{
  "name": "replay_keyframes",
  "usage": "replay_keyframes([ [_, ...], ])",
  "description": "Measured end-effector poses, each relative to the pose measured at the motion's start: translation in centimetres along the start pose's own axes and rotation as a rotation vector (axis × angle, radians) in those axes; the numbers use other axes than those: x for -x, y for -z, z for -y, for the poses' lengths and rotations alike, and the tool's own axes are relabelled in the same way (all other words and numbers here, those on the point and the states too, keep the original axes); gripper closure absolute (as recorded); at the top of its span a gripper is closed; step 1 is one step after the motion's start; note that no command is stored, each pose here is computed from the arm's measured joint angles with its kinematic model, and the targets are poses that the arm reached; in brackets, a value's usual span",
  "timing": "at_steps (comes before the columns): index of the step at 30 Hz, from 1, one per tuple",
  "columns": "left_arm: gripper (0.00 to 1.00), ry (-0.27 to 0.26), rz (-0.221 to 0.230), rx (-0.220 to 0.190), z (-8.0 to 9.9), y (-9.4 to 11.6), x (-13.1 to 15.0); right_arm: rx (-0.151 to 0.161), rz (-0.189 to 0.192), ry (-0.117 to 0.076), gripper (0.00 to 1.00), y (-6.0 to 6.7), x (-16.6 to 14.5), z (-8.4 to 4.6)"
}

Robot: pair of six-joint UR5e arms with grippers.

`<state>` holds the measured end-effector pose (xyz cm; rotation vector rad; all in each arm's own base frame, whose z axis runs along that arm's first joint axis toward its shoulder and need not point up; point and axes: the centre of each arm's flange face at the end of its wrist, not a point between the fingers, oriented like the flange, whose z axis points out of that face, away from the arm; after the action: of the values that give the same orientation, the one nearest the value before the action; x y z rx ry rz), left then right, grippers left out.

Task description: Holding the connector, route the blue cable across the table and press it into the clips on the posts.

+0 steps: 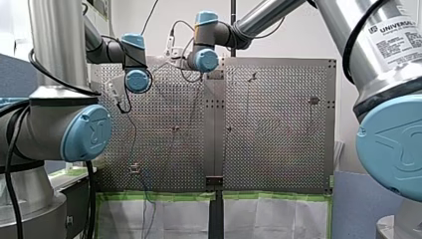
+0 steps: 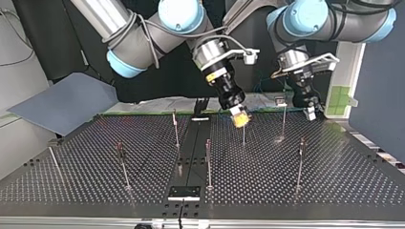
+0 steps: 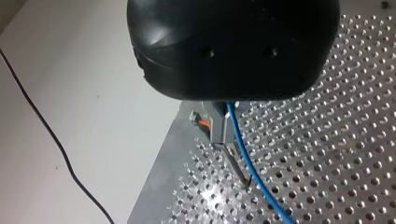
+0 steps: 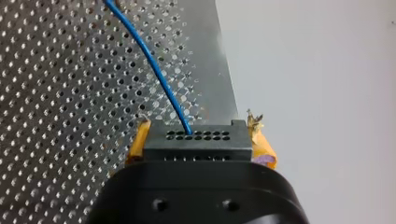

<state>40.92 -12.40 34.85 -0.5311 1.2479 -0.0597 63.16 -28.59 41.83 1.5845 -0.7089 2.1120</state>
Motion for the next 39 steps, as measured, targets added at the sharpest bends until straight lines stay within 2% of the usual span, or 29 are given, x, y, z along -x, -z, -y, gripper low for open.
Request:
replay_keyframes([
  [10,1.0,0.009,0.031,0.014,-0.4,-2.0,0.8,-0.005,-0.026,-0.022,1.0,-2.1,-0.1,0.2],
  [17,1.0,0.013,0.047,-0.002,-0.5,-4.1,0.7,0.004,-0.032,-0.045,1.0,-2.9,0.0,-0.6],
  [28,1.0,0.001,0.06,0.004,-1.6,-7.5,-0.1,0.004,-0.011,-0.053,1.0,-4.8,2.2,-1.1],
  [36,1.0,0.003,0.095,-0.014,-3.3,-9.5,0.7,0.002,-0.03,-0.061,1.0,-5.9,1.3,-1.5],
  [39,1.0,0.007,0.096,-0.028,-3.6,-10.2,0.5,0.002,-0.035,-0.062,1.0,-6.1,1.0,-1.7],
])
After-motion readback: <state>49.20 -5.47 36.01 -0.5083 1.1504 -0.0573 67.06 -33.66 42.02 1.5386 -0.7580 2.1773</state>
